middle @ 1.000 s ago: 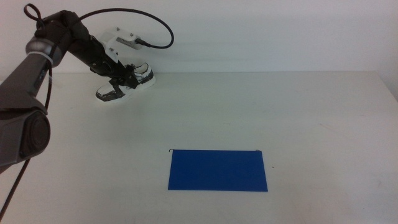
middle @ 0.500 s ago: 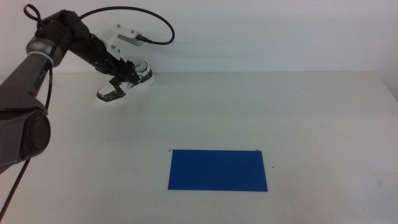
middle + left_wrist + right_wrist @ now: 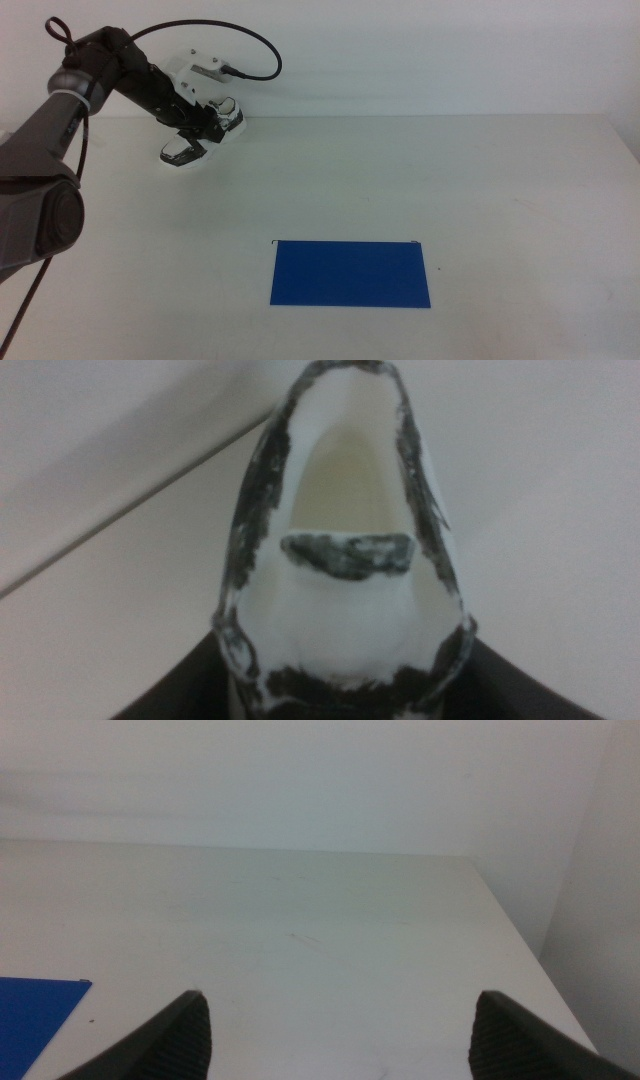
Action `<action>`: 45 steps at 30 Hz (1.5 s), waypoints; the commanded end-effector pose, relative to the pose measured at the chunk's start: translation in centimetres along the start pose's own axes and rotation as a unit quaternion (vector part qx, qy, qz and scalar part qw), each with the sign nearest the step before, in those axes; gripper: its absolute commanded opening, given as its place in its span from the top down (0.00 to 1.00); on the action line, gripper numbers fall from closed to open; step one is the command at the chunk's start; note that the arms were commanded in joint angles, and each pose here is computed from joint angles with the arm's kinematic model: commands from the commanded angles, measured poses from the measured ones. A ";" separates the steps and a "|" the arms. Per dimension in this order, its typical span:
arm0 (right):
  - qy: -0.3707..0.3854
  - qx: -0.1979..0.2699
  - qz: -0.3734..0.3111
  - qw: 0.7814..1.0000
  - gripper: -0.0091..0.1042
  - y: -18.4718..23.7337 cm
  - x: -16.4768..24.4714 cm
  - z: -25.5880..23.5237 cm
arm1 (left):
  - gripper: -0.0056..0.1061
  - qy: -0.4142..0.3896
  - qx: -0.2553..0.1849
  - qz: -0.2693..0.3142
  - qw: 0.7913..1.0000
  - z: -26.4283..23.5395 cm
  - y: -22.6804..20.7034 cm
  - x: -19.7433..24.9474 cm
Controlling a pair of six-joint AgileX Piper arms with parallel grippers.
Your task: Use one arm to grab the shoe from the table and place it on the mat.
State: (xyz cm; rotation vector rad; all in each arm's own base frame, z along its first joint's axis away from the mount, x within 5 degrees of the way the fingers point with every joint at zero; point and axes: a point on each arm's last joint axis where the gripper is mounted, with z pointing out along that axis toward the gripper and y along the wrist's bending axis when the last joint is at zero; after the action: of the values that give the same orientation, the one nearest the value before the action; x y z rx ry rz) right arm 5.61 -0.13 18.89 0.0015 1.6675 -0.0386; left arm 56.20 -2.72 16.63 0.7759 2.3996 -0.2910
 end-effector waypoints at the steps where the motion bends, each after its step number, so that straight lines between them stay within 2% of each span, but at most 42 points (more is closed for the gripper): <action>1: -0.055 0.002 -0.011 0.998 0.33 0.0 -1.1 -0.3 | 0.46 -0.065 -0.020 0.008 0.998 -4.3 -0.5 -3.2; 3: -0.055 0.002 -0.011 0.998 0.33 0.0 -1.1 -0.3 | 0.55 -0.065 -0.018 0.010 0.998 -4.3 -0.6 -3.2; 4: -0.055 0.002 -0.011 0.998 0.33 0.0 -1.1 -0.3 | 0.64 -0.064 -0.014 0.016 0.998 -4.5 -0.7 -3.3; 7: -0.055 0.002 -0.011 0.998 0.33 0.0 -1.1 -0.3 | 0.73 -0.053 0.000 0.032 0.998 -5.3 -1.1 -3.4; 15: -0.055 0.002 -0.011 0.998 0.33 0.0 -1.1 -0.3 | 0.66 -0.027 0.008 0.053 0.998 -9.1 -2.2 -4.3; 19: -0.055 0.002 -0.011 0.998 0.33 0.0 -1.1 -0.3 | 0.67 -0.004 0.016 0.050 0.999 -11.7 -3.1 -4.6; 24: -0.055 0.002 -0.011 0.998 0.33 0.0 -1.1 -0.3 | 0.67 -0.012 0.009 0.037 0.999 -14.7 -4.8 -5.6; 30: -0.055 0.002 -0.011 0.998 0.33 0.0 -1.1 -0.3 | 0.67 0.013 0.005 0.054 0.998 -18.5 -8.3 -5.5; 35: -0.055 0.002 -0.011 0.998 0.33 0.0 -1.1 -0.3 | 0.67 0.001 0.002 0.064 0.998 -21.4 -12.1 -4.6; 45: -0.055 0.002 -0.011 0.998 0.33 0.0 -1.1 -0.3 | 0.67 -0.024 0.008 0.064 0.998 -23.4 -20.1 0.2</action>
State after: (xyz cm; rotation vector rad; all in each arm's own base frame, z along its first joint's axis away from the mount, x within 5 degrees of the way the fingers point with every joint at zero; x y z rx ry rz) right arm 5.61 -0.13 18.89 0.0015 1.6675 -0.0386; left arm 34.80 -9.67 33.20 0.9886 2.4016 -0.2669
